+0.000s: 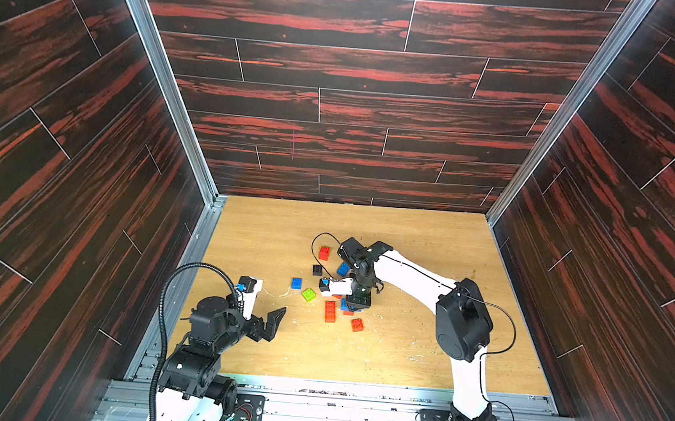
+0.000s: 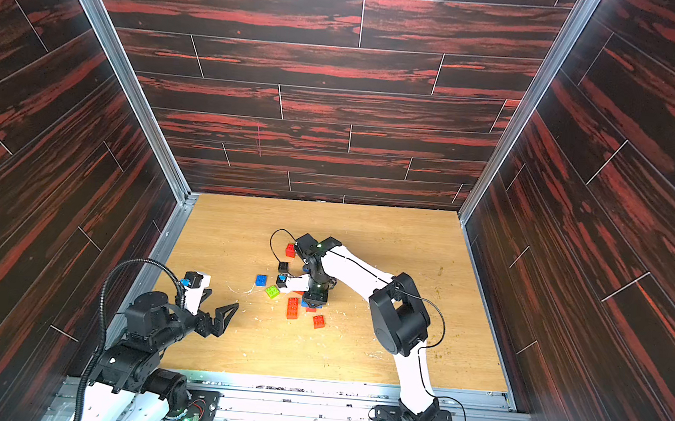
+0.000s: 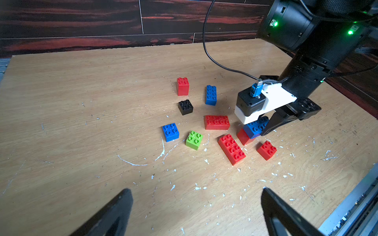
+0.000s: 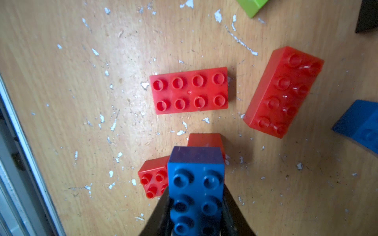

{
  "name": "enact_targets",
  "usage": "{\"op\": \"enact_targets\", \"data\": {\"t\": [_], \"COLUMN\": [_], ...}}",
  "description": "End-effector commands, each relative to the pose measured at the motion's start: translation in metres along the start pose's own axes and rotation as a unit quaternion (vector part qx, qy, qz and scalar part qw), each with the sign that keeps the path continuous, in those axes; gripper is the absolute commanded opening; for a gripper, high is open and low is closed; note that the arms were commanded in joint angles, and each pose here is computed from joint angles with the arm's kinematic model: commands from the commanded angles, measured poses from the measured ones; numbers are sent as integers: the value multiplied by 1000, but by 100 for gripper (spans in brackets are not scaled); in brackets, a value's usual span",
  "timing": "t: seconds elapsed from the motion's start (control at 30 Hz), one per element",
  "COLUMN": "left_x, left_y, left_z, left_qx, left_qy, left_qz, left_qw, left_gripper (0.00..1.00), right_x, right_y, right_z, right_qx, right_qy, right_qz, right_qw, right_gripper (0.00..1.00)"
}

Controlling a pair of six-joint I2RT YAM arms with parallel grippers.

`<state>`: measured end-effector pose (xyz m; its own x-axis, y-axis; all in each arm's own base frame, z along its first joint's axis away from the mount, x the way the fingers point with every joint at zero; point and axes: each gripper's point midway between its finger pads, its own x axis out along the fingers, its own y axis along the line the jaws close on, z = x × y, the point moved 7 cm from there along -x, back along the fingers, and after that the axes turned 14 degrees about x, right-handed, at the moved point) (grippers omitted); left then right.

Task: Assemble the letter f with lego
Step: Assemble the lego brick with the lego brick.

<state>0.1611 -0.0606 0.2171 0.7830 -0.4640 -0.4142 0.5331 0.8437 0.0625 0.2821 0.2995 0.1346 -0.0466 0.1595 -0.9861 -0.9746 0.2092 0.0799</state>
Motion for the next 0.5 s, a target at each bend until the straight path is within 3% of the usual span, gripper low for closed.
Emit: {"op": "enact_targets", "data": {"t": [0.0, 0.47], "left_x": [-1, -1], "left_y": [-2, -3], "left_z": [0, 0], "left_qx": [6, 7], "left_qy": [0, -1], "left_qz": [-7, -10], "left_qw": [1000, 1000], "left_gripper": [100, 100], "right_x": [6, 6], "right_y": [1, -2], "right_z": [2, 6], "right_qx": [-6, 0], "right_qy": [7, 1], "right_qz": [6, 1], "right_qw": [1000, 1000], "right_gripper": [21, 21]}}
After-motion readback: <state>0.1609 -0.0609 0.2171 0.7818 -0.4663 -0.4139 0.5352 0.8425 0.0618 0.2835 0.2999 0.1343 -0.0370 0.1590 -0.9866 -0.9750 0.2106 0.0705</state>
